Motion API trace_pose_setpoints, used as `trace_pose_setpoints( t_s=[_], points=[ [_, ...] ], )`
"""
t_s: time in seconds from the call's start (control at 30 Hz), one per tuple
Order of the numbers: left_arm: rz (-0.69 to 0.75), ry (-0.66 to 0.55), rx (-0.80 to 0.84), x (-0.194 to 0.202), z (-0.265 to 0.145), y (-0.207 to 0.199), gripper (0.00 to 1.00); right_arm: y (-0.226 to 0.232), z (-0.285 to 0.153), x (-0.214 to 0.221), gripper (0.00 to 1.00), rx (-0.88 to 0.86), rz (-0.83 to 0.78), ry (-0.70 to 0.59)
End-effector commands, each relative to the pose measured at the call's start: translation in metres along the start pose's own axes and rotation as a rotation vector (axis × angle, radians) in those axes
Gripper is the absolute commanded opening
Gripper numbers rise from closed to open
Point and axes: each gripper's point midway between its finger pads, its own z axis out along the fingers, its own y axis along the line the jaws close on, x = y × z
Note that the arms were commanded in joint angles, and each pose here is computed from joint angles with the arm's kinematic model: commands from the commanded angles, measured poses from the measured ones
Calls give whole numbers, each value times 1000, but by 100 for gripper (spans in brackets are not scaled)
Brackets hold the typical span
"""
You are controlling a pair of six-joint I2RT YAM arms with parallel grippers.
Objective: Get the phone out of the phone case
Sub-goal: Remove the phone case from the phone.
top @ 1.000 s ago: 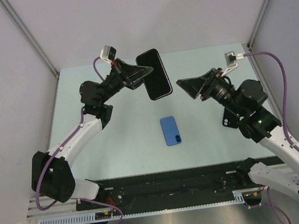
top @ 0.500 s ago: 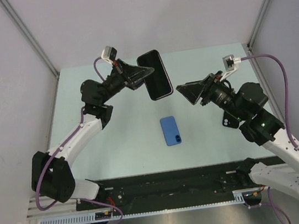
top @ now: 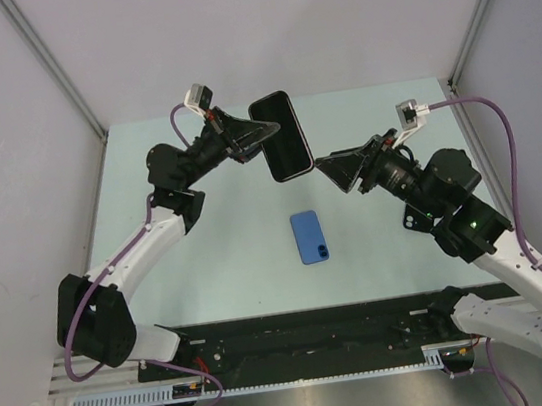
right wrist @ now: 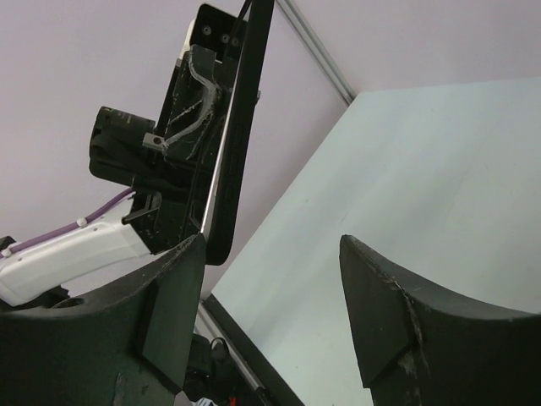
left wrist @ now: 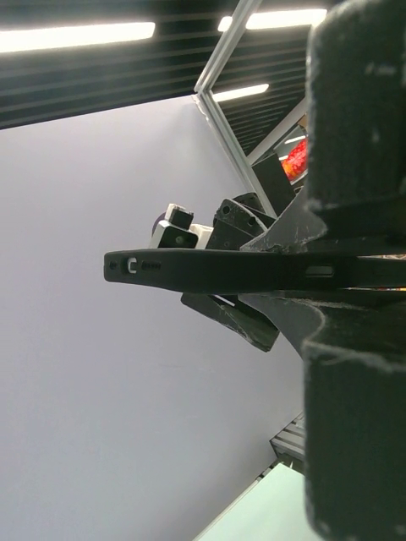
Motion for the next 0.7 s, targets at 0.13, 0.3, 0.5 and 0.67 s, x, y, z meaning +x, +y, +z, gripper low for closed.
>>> trace_pose_setpoints(
  t_s=[0.13, 0.3, 0.5, 0.67],
  points=[
    [81, -14, 78, -1, -2, -30, 0, 6, 3, -14, 69, -2, -33, -39],
    [87, -13, 89, 0, -3, -35, 0, -11, 8, 1, 68, 63, -38, 8],
    [92, -4, 106, 1, -3, -41, 0, -26, 19, 24, 69, 119, -55, 75],
    [100, -2, 115, 2, -3, -45, 0, -40, 27, 45, 69, 163, -67, 136]
  ],
)
